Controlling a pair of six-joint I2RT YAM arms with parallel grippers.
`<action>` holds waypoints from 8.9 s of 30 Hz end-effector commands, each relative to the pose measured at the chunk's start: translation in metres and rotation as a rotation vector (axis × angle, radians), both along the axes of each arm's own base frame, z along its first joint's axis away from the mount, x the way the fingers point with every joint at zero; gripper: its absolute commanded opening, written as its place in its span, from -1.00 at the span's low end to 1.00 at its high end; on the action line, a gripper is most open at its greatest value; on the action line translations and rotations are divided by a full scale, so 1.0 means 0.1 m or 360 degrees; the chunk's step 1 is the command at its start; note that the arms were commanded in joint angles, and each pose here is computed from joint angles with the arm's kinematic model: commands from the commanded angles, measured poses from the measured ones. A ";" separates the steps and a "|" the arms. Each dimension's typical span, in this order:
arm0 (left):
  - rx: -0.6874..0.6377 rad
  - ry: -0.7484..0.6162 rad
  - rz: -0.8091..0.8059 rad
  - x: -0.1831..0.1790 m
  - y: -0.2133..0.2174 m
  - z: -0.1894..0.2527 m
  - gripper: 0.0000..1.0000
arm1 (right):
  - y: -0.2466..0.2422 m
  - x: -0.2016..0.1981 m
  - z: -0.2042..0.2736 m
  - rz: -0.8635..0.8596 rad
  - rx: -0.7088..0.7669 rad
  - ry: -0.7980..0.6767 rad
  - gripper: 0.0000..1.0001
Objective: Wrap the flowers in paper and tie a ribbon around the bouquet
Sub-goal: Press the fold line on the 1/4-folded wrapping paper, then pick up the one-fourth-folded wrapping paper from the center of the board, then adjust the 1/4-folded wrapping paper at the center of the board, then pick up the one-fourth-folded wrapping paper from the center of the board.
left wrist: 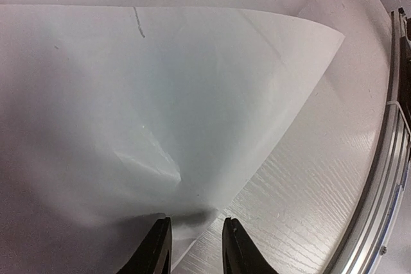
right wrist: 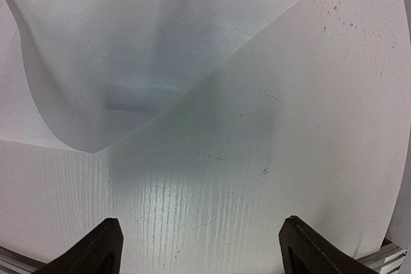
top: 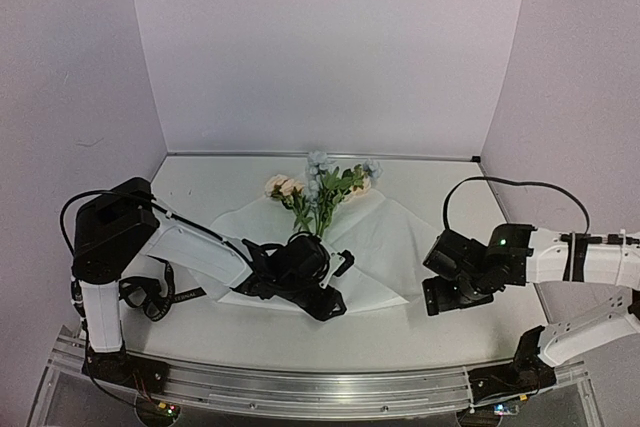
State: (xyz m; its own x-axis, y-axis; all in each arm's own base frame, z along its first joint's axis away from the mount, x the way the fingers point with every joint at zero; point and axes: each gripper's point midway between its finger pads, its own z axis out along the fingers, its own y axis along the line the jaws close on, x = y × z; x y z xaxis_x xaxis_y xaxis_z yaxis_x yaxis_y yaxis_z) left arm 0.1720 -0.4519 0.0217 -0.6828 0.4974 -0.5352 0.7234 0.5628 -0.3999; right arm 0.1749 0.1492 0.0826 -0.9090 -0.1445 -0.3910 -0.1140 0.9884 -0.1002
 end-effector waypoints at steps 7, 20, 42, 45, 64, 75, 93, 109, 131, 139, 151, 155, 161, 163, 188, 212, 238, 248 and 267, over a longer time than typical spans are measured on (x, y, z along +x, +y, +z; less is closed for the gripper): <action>0.0005 -0.0050 -0.0016 0.05 -0.04 0.02 -0.44 | 0.34 0.10 -0.14 -0.0211 0.0335 -0.0018 0.70; -0.0003 -0.0038 -0.0028 0.04 -0.05 -0.01 -0.45 | 0.76 0.22 -0.50 -0.0631 0.0790 0.0031 0.61; 0.0004 -0.0021 -0.0036 0.04 -0.04 -0.03 -0.46 | 0.79 0.39 -0.59 -0.0747 0.1034 -0.0254 0.04; 0.0006 -0.0020 -0.0034 0.04 -0.04 -0.03 -0.47 | 0.80 0.40 -0.59 -0.0740 0.1053 -0.0275 -0.18; -0.0073 -0.0038 -0.0066 0.07 -0.21 0.19 -0.46 | 0.85 0.30 -0.33 -0.0409 0.0976 -0.0478 -1.00; -0.0045 -0.0069 -0.0157 0.04 -0.39 0.15 -0.45 | 0.72 0.18 -0.21 -0.0263 0.0874 -0.0508 -1.00; -0.0026 -0.0014 -0.0173 0.06 -0.53 0.04 -0.48 | 0.45 0.04 -0.06 -0.0010 0.0601 -0.0554 -1.00; -0.0091 -0.0318 -0.0280 0.39 -0.90 0.26 -0.45 | 0.33 -0.04 -0.07 0.0048 0.0493 -0.0491 -1.00; -0.0076 -0.0452 -0.0280 0.58 -1.03 0.14 -0.46 | 0.68 -0.06 0.24 0.0352 0.0441 -0.0498 -1.00; -0.0099 -0.0439 -0.0280 0.57 -0.99 0.14 -0.45 | 0.82 -0.10 0.37 0.0545 0.0313 -0.0498 -1.00; -0.0327 -0.0506 -0.0180 0.70 -0.84 0.86 -0.30 | 0.56 -0.03 0.38 0.0453 0.0196 -0.0589 -1.00; -0.0401 -0.0518 -0.0157 0.65 -0.72 1.22 -0.14 | 0.41 0.00 0.38 0.0375 0.0126 -0.0624 -1.00; -0.0314 -0.0422 -0.0005 0.49 -0.16 1.34 -0.04 | 0.31 0.03 0.33 0.0311 0.0098 -0.0661 -1.00; -0.0231 -0.0350 0.0072 0.42 0.12 1.24 0.02 | 0.31 0.03 0.34 0.0307 0.0093 -0.0665 -1.00; -0.0172 0.0354 0.0004 -0.30 0.70 0.47 -0.17 | 0.28 0.03 0.30 0.0312 0.0079 -0.0686 -1.00; 0.0164 0.0475 0.0339 0.16 0.91 0.00 -1.00 | 0.12 0.08 0.45 0.0168 -0.0065 -0.0845 -1.00; 0.0255 0.0281 0.0346 0.26 0.78 -0.02 -1.00 | 0.31 0.04 0.38 0.0276 0.0001 -0.0872 -0.89; 0.0252 0.0289 0.0307 0.24 0.76 -0.04 -1.00 | 0.46 -0.11 -0.01 0.0458 0.0265 -0.0778 0.72; 0.0248 0.0290 0.0286 0.25 0.72 -0.03 -1.00 | 0.01 -0.15 -0.14 -0.0011 0.0397 -0.0741 0.97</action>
